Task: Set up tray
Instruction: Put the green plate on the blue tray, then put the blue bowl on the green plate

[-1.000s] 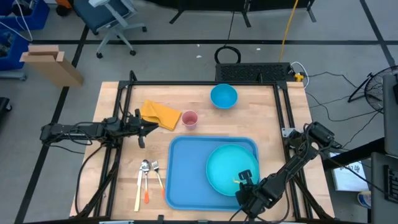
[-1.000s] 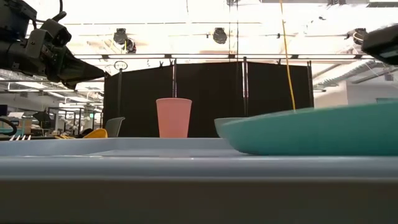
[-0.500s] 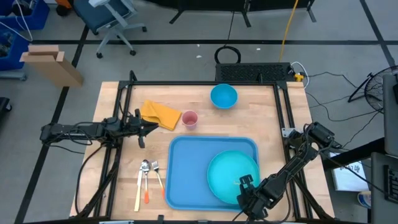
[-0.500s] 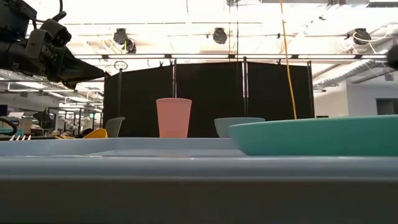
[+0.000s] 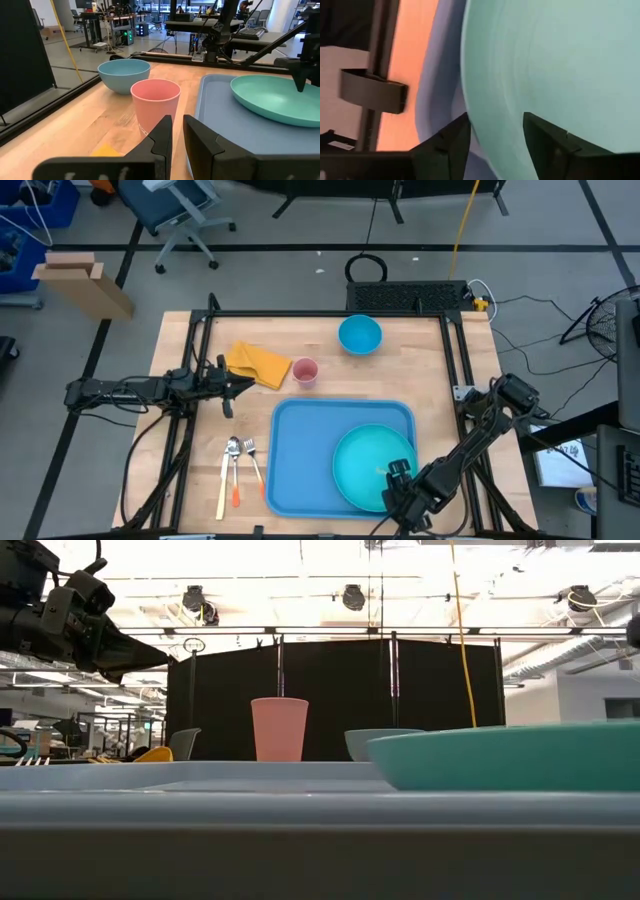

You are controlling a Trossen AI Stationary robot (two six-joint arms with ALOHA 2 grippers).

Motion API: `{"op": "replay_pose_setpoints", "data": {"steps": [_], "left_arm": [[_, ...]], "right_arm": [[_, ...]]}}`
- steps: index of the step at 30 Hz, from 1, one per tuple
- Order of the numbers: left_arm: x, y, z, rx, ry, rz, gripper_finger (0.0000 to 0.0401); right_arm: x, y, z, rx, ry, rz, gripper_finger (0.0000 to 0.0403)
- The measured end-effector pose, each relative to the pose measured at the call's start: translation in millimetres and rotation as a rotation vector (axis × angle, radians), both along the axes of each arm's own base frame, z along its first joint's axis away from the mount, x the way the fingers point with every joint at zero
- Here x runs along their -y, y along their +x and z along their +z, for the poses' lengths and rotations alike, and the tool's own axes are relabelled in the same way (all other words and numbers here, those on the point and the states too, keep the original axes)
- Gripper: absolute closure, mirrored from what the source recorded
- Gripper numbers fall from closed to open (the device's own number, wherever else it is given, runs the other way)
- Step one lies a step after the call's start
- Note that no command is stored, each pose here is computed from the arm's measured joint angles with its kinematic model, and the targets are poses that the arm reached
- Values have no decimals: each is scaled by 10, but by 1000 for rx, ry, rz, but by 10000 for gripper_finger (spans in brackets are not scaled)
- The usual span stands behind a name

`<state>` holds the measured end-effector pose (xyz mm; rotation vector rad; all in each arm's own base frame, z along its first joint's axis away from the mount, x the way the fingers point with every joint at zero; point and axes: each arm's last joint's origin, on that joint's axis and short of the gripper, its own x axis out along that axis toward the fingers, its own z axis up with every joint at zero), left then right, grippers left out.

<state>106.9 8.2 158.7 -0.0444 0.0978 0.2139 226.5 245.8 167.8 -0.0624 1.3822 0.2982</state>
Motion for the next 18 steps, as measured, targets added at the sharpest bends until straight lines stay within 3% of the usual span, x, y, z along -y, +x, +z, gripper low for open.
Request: {"op": "replay_pose_setpoints", "data": {"steps": [9, 14, 18], "left_arm": [[0, 0, 0, 0, 0, 0, 352], [0, 0, -1, -4, 15, -1, 352], [0, 0, -1, -5, 21, -2, 352]], "right_arm": [[214, -47, 469, 101, 52, -63, 229], [522, -65, 907, 341, -9, -130, 229], [1022, -40, 1322, 601, -126, -357, 230]]}}
